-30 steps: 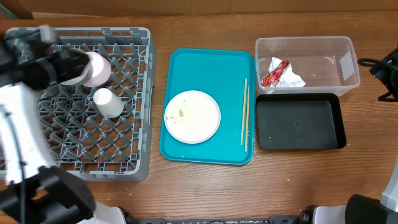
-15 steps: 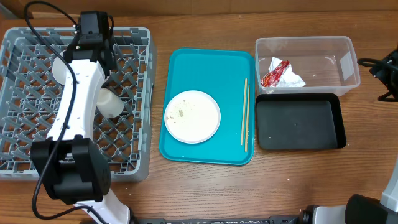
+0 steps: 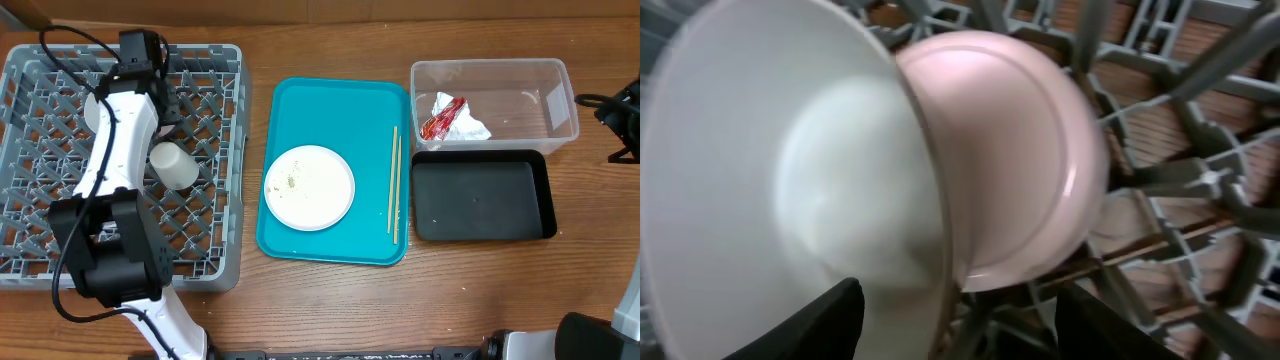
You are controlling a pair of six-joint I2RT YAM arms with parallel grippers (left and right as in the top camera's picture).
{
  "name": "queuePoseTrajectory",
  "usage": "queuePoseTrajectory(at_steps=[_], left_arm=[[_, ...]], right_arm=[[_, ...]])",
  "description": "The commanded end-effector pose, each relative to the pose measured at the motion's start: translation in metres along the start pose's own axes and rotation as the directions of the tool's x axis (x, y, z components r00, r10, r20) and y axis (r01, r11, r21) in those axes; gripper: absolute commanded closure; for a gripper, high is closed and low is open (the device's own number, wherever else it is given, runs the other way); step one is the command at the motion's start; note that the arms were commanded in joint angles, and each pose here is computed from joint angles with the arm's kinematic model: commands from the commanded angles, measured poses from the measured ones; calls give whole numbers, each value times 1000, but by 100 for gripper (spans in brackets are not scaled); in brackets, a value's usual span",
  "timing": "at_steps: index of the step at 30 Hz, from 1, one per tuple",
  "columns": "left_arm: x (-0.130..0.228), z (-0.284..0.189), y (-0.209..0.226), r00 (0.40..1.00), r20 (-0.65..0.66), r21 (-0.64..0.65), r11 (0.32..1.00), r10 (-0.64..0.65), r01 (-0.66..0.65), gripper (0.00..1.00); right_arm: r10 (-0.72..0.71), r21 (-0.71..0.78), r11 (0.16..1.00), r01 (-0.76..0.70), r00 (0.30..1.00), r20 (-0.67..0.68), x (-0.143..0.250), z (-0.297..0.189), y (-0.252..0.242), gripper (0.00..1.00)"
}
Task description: Sort waste into correct bins and load items into the dishwasher
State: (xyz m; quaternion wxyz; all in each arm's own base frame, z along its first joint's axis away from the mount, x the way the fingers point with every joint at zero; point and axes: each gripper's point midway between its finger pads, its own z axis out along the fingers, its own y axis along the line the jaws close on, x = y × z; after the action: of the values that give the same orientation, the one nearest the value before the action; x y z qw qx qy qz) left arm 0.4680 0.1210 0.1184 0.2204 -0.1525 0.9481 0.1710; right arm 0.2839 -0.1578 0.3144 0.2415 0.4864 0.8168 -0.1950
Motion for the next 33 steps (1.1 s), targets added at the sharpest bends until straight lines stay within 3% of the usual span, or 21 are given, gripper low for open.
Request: queuePoseTrajectory(at_steps=[1,8,12,16,19,23,33], left_arm=[[0,3,-10,1000,-2,48,999,-7,7,44],[0,-2,-5,994,-9,51,993,-111,111,96],[-6,-15,0,979,-5,111,973,-205,204,96],[-16,-37,-1,957,-28,313,907,-288,282,96],[-28,-53,4,935,-59,498,802,-349,331,96],[-36,-71,24,903,-129,703,605,-409,374,96],[-32,-83,73,904,-122,954,203,-411,221,96]], right_arm=[[6,2,1000,-6,1000,10,-2,-2,-2,0],[6,2,1000,-6,1000,10,-2,-2,-2,0],[6,2,1000,-6,1000,11,-2,-2,-2,0],[6,2,1000,-6,1000,10,-2,-2,-2,0],[6,2,1000,-6,1000,10,-2,-2,-2,0],[6,2,1000,-6,1000,10,-2,-2,-2,0],[6,2,1000,-6,1000,10,-2,-2,-2,0]])
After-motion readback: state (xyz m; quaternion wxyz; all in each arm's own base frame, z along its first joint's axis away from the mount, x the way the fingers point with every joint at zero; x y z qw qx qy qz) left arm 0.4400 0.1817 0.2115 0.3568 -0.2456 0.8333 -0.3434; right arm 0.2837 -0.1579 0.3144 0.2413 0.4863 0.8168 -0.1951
